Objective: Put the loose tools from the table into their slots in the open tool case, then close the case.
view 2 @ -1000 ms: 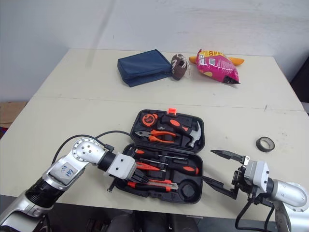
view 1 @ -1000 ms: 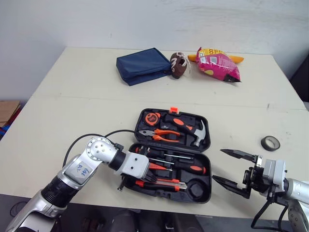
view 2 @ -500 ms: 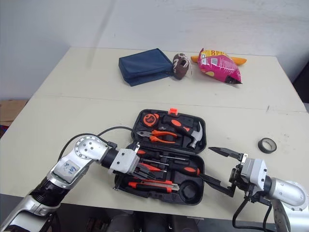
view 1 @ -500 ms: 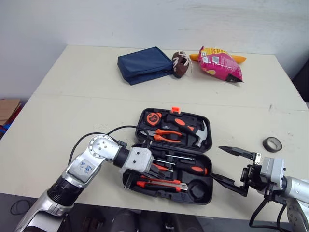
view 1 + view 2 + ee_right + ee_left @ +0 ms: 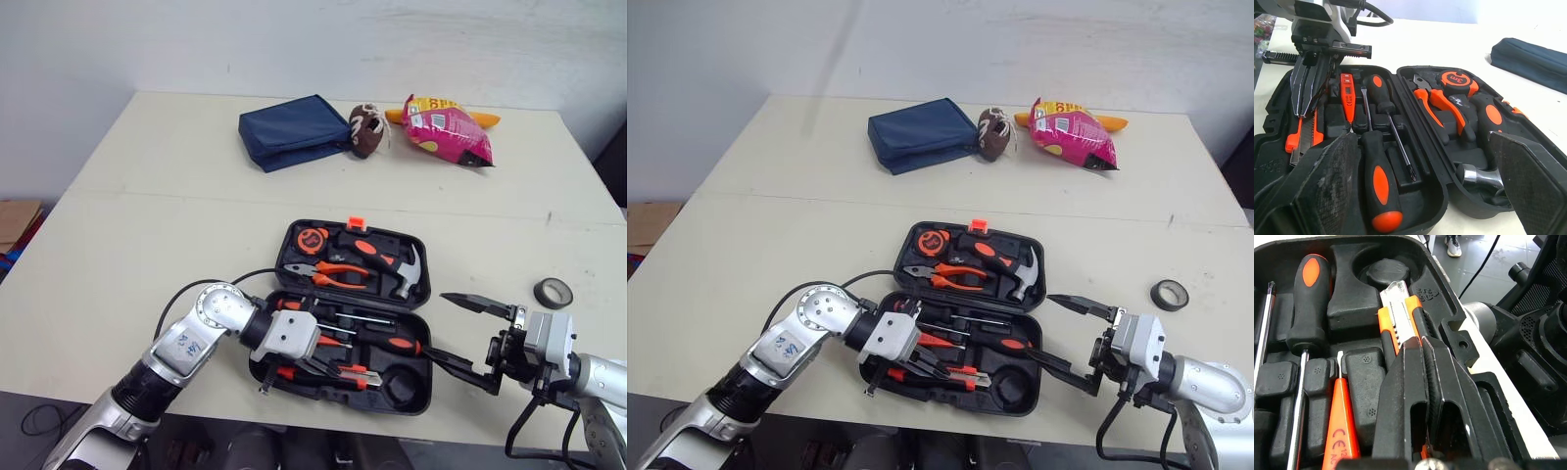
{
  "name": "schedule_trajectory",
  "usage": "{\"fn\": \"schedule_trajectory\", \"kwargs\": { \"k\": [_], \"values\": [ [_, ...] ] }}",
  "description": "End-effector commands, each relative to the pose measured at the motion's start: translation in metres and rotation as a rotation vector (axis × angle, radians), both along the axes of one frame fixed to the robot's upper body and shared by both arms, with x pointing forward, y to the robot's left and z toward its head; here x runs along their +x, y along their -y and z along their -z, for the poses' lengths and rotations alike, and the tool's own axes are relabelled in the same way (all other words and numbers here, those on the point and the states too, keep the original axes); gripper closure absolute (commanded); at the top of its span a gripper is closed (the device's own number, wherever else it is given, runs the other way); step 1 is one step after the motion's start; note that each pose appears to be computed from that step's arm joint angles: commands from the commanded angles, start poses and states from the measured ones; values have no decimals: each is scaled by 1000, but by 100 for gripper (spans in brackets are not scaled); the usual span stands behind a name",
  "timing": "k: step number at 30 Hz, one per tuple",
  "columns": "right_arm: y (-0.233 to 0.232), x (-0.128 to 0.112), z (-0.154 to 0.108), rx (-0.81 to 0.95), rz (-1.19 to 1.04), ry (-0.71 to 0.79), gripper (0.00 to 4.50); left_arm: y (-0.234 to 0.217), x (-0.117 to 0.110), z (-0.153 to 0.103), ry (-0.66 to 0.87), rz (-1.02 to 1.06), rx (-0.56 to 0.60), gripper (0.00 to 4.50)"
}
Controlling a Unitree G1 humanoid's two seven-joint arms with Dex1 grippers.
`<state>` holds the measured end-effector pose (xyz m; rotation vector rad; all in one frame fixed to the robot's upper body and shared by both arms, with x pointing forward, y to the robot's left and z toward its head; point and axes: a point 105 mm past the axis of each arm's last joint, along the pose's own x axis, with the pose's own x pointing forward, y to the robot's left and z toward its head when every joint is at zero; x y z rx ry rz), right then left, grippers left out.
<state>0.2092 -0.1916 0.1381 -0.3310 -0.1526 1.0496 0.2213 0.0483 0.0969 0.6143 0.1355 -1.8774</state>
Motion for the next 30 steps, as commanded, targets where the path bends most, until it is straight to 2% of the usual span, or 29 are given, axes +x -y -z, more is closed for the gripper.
{"fn": "schedule_trajectory", "kwargs": {
  "k": [1, 8, 15, 19, 22, 25, 28, 30],
  "values": [
    [1, -2, -8, -8, -7, 32, 0, -13, -4, 31, -27, -10, 169, 444],
    [3, -3, -8, -14, -1, 33, 0, -32, -4, 53, 10, -12, 354, 444],
    [7, -4, -2, -18, 10, 25, 0, -34, -13, 60, 30, 31, 365, 444],
    [11, -3, -2, -20, 16, 32, 0, -16, -6, 41, -8, -50, 177, 444],
    [16, -3, -2, -25, 33, 42, 0, -10, 3, 19, 49, -75, 29, 444],
    [36, -5, -6, -36, 103, 48, 0, -16, 11, -34, 73, -98, -246, 444],
    [51, -13, -6, -62, 150, 40, 0, -30, 17, -54, 117, -136, -312, 444],
    [71, -21, -10, -103, 217, 49, 0, -48, 22, -60, 94, -211, -278, 444]
  ]
}}
